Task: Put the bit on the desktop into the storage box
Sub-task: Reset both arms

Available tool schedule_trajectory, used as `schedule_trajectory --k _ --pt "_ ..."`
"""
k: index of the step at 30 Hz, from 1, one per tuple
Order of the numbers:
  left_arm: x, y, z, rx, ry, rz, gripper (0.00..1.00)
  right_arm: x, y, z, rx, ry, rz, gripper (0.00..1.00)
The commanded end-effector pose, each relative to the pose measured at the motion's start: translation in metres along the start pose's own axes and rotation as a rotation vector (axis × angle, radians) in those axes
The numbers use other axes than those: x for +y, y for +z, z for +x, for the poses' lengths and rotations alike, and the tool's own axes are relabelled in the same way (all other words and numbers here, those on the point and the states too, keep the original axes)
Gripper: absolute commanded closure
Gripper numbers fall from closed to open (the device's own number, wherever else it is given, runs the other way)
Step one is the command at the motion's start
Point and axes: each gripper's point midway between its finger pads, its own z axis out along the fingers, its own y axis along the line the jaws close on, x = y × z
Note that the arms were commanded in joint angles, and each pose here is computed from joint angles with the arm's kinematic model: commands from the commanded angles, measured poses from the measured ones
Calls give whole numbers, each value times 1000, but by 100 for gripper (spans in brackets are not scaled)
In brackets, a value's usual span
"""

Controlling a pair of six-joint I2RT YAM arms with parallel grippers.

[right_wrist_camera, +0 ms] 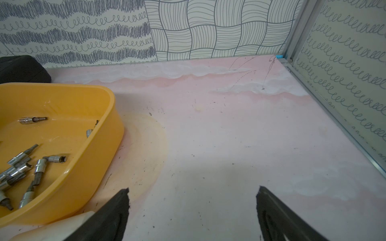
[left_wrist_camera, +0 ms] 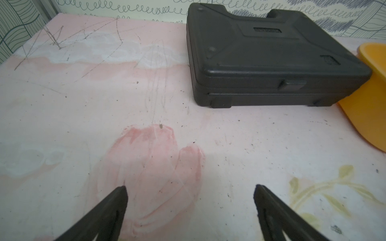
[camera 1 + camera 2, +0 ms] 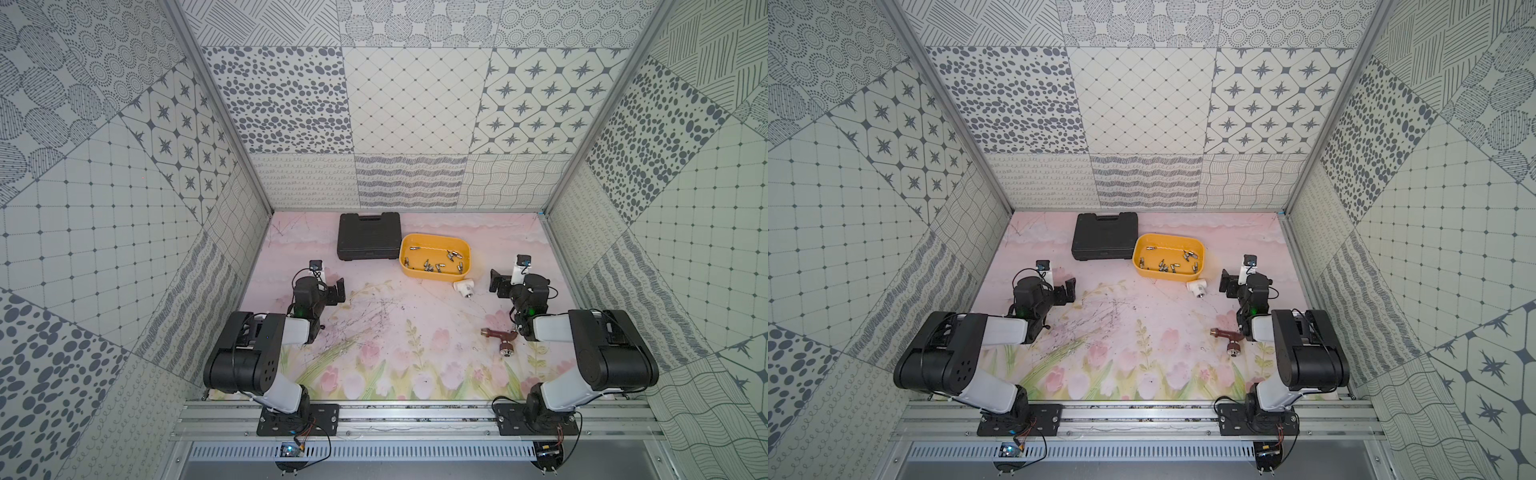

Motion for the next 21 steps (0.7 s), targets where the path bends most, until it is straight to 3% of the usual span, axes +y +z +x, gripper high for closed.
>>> schedule_trajectory --k 1,21 --pt "-3 1 -10 -33 -10 24 1 1 0 -14 -43 -4 7 3" --pt "-3 1 -10 -34 -11 24 1 1 0 -14 -41 -6 8 3"
